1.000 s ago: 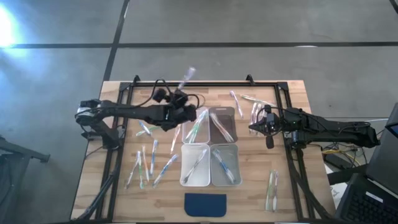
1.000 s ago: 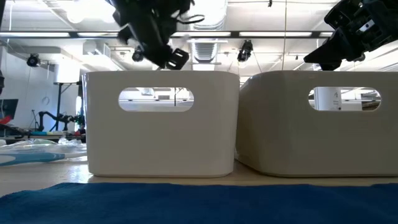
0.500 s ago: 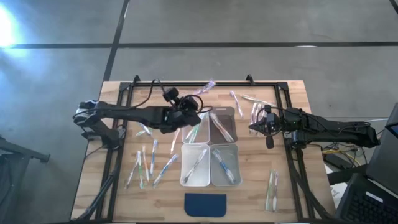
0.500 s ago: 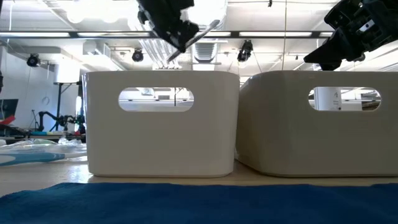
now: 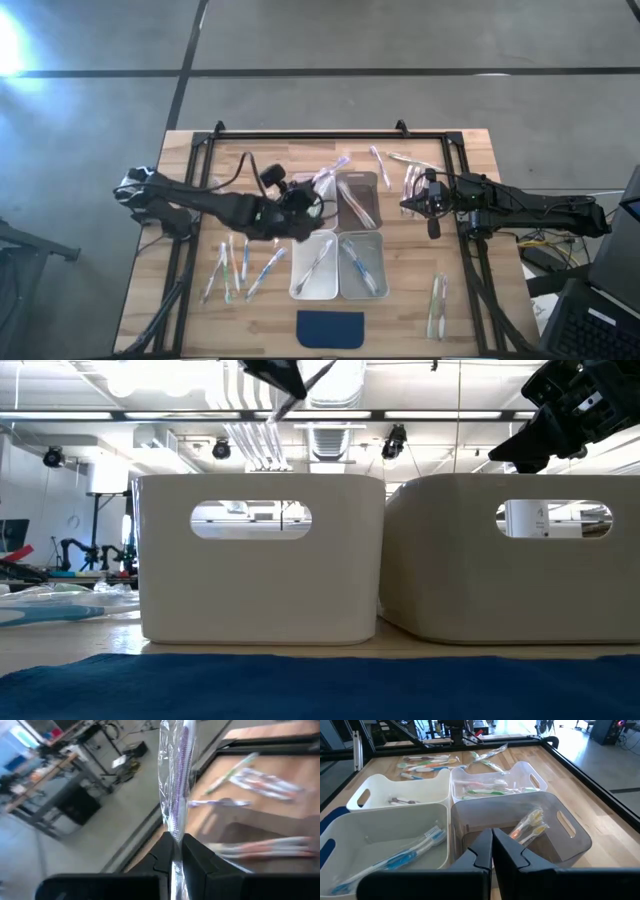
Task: Pick & Place Toothbrushes
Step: Put the violet toothbrush into the white bin
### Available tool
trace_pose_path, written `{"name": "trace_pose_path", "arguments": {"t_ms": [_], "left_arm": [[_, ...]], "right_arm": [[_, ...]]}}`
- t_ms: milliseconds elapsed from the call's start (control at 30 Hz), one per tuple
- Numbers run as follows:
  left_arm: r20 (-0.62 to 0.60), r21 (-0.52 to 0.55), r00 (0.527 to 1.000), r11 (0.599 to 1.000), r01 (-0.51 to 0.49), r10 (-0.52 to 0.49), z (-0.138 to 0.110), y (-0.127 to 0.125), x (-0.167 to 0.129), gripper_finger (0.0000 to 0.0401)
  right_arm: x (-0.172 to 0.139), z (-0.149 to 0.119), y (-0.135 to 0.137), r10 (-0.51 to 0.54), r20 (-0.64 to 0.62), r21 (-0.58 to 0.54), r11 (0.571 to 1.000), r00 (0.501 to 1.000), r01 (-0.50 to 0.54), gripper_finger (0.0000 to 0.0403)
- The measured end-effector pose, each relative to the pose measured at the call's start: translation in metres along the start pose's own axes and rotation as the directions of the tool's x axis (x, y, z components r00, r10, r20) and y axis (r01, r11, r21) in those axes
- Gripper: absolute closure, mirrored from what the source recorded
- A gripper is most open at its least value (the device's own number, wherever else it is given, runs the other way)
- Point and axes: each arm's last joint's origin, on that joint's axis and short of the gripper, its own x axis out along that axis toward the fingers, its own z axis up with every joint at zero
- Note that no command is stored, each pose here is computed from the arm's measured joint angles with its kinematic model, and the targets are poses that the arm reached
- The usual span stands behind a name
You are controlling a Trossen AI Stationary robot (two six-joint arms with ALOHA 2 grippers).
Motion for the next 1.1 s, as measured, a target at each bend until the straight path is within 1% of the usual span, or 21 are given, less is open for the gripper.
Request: {"name": "trace_pose_path", "arguments": {"t_ms": [33,100,200,300,433,533,633,833,967,1033,1100], "left_arm": [[-0.004,-0.029,1.000,0.999,0.030,-0.030,0.000,-0.002,-0.006,0.0375],[-0.037,-0.119,0.991,0.986,0.120,-0.125,0.003,-0.003,-0.016,0.0377],[-0.122,-0.268,0.955,0.935,0.230,-0.270,0.010,0.001,-0.027,0.0379],[-0.207,-0.373,0.913,0.891,0.259,-0.352,0.011,0.004,-0.032,0.0379],[-0.301,-0.499,0.850,0.831,0.247,-0.433,0.003,-0.002,-0.031,0.0379],[-0.348,-0.534,0.826,0.818,0.214,-0.443,-0.004,-0.014,-0.025,0.0379],[-0.407,-0.542,0.785,0.815,0.204,-0.467,-0.013,-0.030,-0.018,0.0379],[-0.457,-0.574,0.704,0.785,0.234,-0.544,-0.024,-0.060,-0.009,0.0379],[-0.483,-0.605,0.662,0.765,0.221,-0.573,-0.031,-0.074,-0.005,0.0379],[-0.512,-0.621,0.620,0.755,0.210,-0.594,-0.035,-0.081,-0.004,0.0379],[-0.531,-0.633,0.596,0.750,0.193,-0.602,-0.040,-0.087,-0.003,0.0379]], "right_arm": [[0.000,0.000,0.000,0.000,0.000,0.001,1.000,1.000,0.000,0.0394],[0.000,0.000,0.000,0.000,0.000,0.000,1.000,1.000,0.000,0.0394],[0.000,0.000,0.000,0.000,0.000,0.001,1.000,1.000,0.000,0.0394],[0.000,0.000,0.000,0.000,0.000,0.000,1.000,1.000,0.000,0.0394],[0.000,0.000,0.000,0.000,0.001,0.000,1.000,1.000,0.000,0.0394],[0.000,0.000,0.000,0.000,0.000,0.001,1.000,1.000,0.000,0.0394],[0.000,0.000,0.000,0.000,0.000,0.001,1.000,1.000,0.000,0.0394],[0.000,0.000,0.000,0.000,0.000,0.001,1.000,1.000,0.000,0.0394],[0.000,0.000,0.000,0.000,0.000,0.001,1.000,1.000,0.000,0.0394],[0.000,0.000,0.000,0.001,0.000,0.000,1.000,1.000,-0.001,0.0394],[0.000,0.000,0.000,0.000,0.000,0.001,1.000,1.000,0.000,0.0394]]}}
